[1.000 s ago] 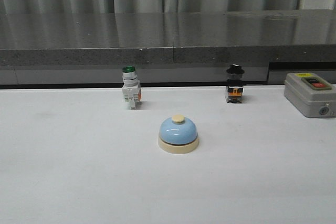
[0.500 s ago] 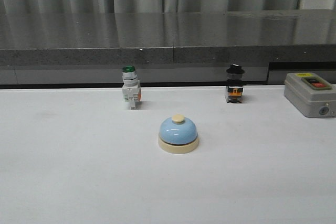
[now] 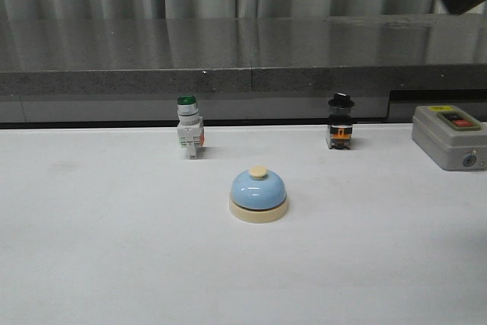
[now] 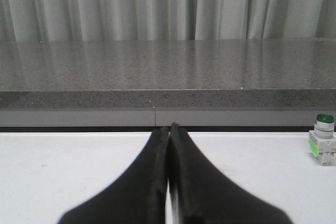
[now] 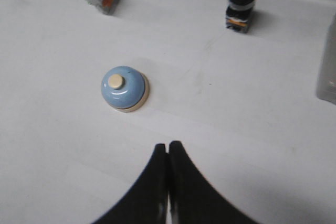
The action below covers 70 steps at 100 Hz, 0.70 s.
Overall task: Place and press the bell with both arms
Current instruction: 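Move the closed right gripper over the bell and press its button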
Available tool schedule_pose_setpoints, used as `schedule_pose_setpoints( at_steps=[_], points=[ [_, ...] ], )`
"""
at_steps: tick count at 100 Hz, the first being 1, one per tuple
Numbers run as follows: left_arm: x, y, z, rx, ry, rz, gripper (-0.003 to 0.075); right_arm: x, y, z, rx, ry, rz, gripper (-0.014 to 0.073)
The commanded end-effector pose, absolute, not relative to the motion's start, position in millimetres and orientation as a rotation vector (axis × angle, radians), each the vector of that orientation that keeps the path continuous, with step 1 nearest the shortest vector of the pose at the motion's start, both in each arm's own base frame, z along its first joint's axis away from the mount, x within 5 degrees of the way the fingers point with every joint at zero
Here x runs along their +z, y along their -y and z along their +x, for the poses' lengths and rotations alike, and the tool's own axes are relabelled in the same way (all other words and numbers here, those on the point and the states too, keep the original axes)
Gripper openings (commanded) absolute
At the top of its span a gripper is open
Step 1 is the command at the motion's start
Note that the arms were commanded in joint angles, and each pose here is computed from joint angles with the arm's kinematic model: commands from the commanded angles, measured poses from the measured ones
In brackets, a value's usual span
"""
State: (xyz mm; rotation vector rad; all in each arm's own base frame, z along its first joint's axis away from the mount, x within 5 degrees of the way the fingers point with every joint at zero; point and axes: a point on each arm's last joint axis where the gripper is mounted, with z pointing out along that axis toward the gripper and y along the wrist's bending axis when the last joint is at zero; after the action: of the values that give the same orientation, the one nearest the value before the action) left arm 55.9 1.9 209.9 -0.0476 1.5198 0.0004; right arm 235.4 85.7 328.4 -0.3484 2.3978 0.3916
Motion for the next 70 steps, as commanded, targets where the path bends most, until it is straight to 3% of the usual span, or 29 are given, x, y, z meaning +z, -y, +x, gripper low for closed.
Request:
schedule_pose_setpoints(
  at_steps=[1,43,70],
  points=[
    [204.1,-0.8,55.0,-0.020,-1.453,-0.042,-0.0020,335.4,-106.7,255.1,0.430,-2.340,-0.401,-0.0060],
    [204.1,-0.8,55.0,-0.020,-1.453,-0.042,-0.0020,279.2,-185.8,321.7,0.449,-2.475,-0.608,-0.0060],
    [204.1,-0.8,55.0,-0.020,-1.453,-0.042,-0.0020,257.8,-206.4,346.6,0.442,-2.512,-0.645,-0.0060]
  ],
)
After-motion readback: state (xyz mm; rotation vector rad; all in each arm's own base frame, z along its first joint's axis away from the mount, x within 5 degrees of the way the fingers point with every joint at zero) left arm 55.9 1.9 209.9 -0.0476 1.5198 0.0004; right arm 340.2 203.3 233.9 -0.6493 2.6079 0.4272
